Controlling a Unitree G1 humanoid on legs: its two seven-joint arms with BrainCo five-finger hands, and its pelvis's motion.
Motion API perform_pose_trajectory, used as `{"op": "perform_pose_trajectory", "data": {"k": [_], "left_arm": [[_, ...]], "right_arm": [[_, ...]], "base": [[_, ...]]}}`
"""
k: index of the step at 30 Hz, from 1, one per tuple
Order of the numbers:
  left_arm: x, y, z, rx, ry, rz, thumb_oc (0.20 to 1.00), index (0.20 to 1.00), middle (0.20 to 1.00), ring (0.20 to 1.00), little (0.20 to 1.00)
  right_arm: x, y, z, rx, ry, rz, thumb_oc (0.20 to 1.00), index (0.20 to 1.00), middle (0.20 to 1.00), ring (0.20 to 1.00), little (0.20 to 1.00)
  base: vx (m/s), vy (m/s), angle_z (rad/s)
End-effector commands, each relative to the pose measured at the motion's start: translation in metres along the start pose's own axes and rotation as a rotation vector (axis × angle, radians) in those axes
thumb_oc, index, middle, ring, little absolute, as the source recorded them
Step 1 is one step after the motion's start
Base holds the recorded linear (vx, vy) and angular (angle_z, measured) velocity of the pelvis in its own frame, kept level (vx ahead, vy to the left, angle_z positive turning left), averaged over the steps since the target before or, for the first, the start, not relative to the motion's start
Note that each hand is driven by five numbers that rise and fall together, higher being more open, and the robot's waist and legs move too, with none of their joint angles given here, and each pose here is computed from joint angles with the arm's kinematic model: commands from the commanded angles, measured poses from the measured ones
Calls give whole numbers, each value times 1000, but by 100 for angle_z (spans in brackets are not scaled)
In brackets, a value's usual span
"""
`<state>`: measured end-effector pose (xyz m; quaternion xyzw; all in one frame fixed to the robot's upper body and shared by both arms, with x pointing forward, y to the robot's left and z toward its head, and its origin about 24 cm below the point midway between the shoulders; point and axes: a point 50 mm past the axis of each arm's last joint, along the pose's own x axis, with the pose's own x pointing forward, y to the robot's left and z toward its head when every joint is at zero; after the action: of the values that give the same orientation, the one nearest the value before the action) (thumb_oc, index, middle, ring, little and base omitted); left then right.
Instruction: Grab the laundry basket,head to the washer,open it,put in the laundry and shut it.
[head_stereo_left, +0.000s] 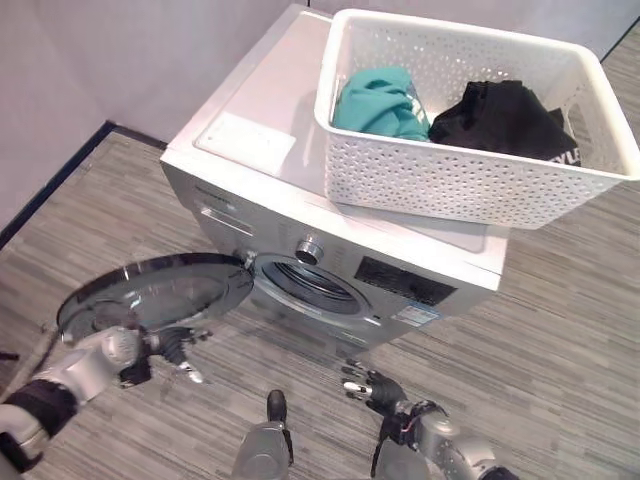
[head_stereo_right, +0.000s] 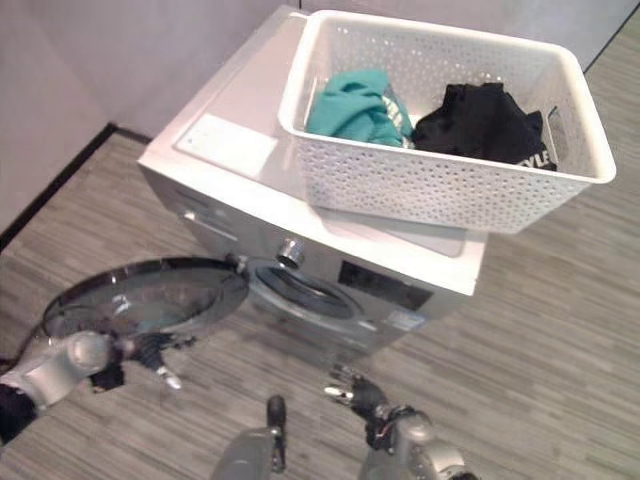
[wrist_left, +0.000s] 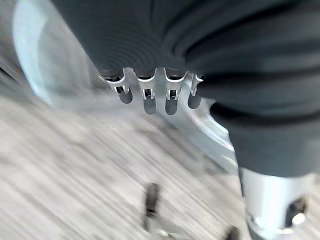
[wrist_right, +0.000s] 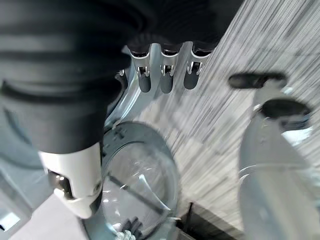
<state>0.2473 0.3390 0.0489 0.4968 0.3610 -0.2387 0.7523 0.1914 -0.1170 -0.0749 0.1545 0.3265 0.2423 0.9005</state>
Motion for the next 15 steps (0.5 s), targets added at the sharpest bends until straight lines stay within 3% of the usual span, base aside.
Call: {"op": "perform_pose_trajectory", "data": {"k": [1,3,4,6,7,8,9,12,13,15], "left_arm": [[6,-9,-21,65,103,103,1000,1000,1000,1000,1000],[7,-4,-25,44,124,189,1000,1000,1000,1000,1000],[15,3,-29,-34,156,378,1000,1000,1000,1000,1000],[30,-1,-35,-127,230,499,1000,1000,1000,1000,1000],[34,-7,-35,-198,230,519,1000,1000,1000,1000,1000],[34,-7,-35,-198,230,520,1000,1000,1000,1000,1000],[37,-17,-35,-237,218,510,1000,1000,1000,1000,1000],[35,-37,-41,-271,217,492,1000,1000,1000,1000,1000],[35,-37,-41,-272,218,492,1000,1000,1000,1000,1000],[28,-59,-52,-366,216,506,1000,1000,1000,1000,1000]], "right_arm": [[-9,-17,-4,34,-20,-62,1000,1000,1000,1000,1000],[-12,-21,-5,65,-35,-96,1000,1000,1000,1000,1000],[-18,-31,-3,133,-92,-168,1000,1000,1000,1000,1000],[-30,-57,0,231,-168,-323,1000,1000,1000,1000,1000],[-44,-76,-7,289,-181,-444,1000,1000,1000,1000,1000],[-44,-76,-7,289,-181,-444,1000,1000,1000,1000,1000],[-80,-93,-47,366,-107,-626,1000,1000,1000,1000,1000],[-127,-107,-89,426,1,-829,1000,1000,1000,1000,1000],[-127,-107,-89,425,2,-829,1000,1000,1000,1000,1000],[-177,-139,-68,388,-113,-1039,1000,1000,1000,1000,1000]], "base": [[-1,158,-23],[-4,57,-17],[9,41,-7],[-48,42,-16],[-27,21,-16],[9,-10,-10],[39,-12,28],[85,-25,51],[96,-67,-22],[115,-81,-40]]}}
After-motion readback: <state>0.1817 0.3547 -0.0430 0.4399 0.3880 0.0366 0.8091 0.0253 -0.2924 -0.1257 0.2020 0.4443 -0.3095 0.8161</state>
